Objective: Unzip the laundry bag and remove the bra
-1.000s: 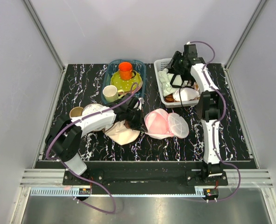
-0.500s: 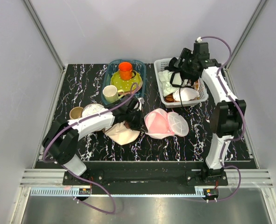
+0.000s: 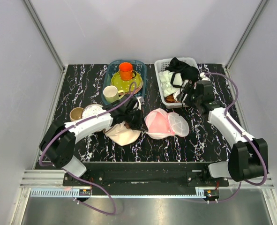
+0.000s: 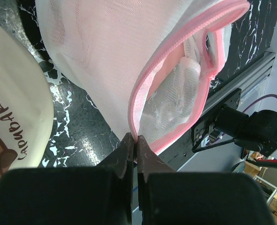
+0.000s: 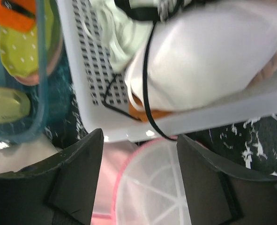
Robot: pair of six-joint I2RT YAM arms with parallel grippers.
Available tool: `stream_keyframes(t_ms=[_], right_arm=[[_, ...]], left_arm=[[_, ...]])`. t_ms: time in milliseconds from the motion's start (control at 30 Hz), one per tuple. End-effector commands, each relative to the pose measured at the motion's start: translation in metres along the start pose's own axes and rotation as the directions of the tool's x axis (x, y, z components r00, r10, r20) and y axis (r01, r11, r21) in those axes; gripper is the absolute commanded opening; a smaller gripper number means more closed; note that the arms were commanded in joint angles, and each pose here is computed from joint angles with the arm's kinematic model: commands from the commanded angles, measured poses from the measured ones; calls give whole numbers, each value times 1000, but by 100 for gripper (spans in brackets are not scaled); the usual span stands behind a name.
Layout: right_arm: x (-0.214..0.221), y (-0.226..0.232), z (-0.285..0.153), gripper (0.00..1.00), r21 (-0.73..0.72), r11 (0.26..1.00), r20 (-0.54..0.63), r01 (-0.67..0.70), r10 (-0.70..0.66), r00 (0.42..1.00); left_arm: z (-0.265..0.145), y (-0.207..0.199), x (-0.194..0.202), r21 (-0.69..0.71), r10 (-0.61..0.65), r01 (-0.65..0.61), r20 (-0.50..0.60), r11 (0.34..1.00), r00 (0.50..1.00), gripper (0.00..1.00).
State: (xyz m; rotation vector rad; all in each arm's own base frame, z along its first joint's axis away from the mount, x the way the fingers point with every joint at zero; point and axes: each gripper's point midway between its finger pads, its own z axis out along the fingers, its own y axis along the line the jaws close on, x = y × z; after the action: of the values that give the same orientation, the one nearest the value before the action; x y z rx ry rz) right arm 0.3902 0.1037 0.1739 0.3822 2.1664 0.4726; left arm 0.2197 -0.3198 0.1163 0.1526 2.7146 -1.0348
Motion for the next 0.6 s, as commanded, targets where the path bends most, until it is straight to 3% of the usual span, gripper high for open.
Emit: stream_keyframes(t_ms=[0, 167, 333, 567], right_arm=[[15, 3, 1, 72, -57, 998, 24, 7, -5, 1000], [19, -12, 14, 71, 54, 999, -4, -10, 10, 1000], [13, -7, 23, 63, 48, 999, 4, -3, 3, 1000], [9, -12, 31, 39, 94, 995, 17, -13, 11, 1000]], left_arm=[[-6, -13, -7, 48, 35, -37, 39, 998, 999, 0], [-1, -14, -4, 62, 36, -37, 14, 997, 999, 0], [-1, -10, 0, 62, 35, -35, 14, 997, 999, 0], [-2, -10, -1, 54, 51, -51, 5, 997, 999, 0]])
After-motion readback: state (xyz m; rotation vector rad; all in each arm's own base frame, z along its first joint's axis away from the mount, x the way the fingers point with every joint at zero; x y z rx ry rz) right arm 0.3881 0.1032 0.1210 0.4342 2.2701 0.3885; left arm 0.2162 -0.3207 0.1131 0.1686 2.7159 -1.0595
